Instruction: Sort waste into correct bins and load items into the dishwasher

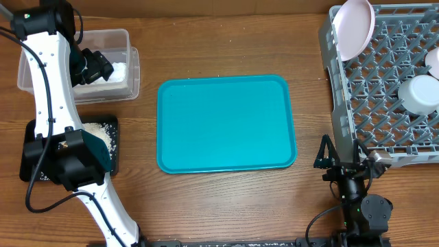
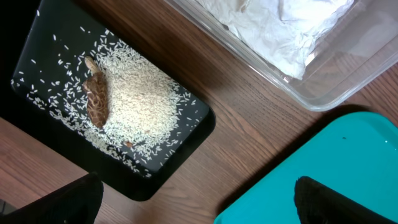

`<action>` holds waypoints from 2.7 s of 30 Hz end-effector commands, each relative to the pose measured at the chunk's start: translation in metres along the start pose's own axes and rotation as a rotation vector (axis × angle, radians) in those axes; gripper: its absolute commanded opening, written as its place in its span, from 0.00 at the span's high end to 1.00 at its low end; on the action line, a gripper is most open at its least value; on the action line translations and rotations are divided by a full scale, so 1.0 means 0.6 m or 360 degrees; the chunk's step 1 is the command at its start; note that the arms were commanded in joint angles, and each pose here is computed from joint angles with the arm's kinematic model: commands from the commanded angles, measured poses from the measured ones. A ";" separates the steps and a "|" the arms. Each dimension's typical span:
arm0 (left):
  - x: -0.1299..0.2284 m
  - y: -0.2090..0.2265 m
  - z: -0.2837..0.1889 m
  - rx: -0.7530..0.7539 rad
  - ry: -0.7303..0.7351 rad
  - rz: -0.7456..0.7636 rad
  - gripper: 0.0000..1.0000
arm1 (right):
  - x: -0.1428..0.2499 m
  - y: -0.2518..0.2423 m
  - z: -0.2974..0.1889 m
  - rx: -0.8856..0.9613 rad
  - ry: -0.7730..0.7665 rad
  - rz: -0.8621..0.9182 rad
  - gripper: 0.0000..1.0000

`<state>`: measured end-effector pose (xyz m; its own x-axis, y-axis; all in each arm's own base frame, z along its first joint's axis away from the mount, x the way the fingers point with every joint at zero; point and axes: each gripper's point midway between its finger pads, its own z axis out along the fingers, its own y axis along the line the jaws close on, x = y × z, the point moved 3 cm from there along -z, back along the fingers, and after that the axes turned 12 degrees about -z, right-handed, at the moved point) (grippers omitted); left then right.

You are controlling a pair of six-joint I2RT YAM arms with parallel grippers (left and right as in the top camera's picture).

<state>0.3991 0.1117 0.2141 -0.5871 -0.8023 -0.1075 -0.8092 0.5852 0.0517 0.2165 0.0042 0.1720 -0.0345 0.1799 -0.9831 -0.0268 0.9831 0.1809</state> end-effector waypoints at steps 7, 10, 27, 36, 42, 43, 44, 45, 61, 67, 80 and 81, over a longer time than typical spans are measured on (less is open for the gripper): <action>0.000 0.003 -0.015 0.0021 -0.0030 0.0010 0.00 | 0.003 -0.004 0.000 0.0029 -0.0009 -0.0379 0.00; 0.000 0.003 -0.015 0.0021 -0.0030 0.0010 0.00 | 0.003 -0.003 0.000 0.0018 -0.0009 -0.0343 0.00; 0.000 0.003 -0.015 0.0021 -0.0030 0.0010 0.00 | 0.002 -0.003 0.000 0.0018 -0.0010 -0.0344 0.00; 0.000 0.003 -0.015 0.0021 -0.0030 0.0010 0.00 | 0.002 -0.003 0.000 0.0018 -0.0010 -0.0344 0.00; 0.000 0.002 -0.014 0.0021 -0.0029 0.0010 0.00 | 0.002 -0.003 0.000 0.0018 -0.0010 -0.0344 0.00; 0.000 0.003 -0.014 0.0021 -0.0029 0.0008 0.00 | 0.002 -0.003 0.000 0.0018 -0.0010 -0.0344 0.00; -0.001 0.004 -0.016 0.0023 -0.0032 0.0006 0.00 | 0.002 -0.003 0.000 0.0018 -0.0010 -0.0344 0.00; 0.000 0.005 -0.020 0.0029 -0.0040 0.0005 0.00 | 0.002 -0.003 0.000 0.0018 -0.0010 -0.0344 0.00; 0.118 0.060 -0.287 0.0519 -0.0542 0.0107 0.00 | 0.002 -0.003 0.000 0.0018 -0.0010 -0.0344 0.00; 0.142 0.088 -0.329 0.0580 -0.0664 0.0209 0.00 | 0.002 -0.003 0.000 0.0018 -0.0010 -0.0344 0.00; 0.264 0.148 -0.261 0.0666 -0.0536 0.0481 0.00 | 0.002 -0.003 0.000 0.0018 -0.0010 -0.0344 0.00; 0.268 0.152 -0.252 0.0682 -0.0564 0.0497 0.00 | 0.002 -0.003 0.000 0.0018 -0.0010 -0.0344 0.00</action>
<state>0.2466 0.0226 0.3634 -0.6728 -0.5811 -0.4579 -0.5227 0.8113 -0.2616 0.2165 0.0027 0.1716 -0.0303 -0.0311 -0.9991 -0.0229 0.9993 -0.0304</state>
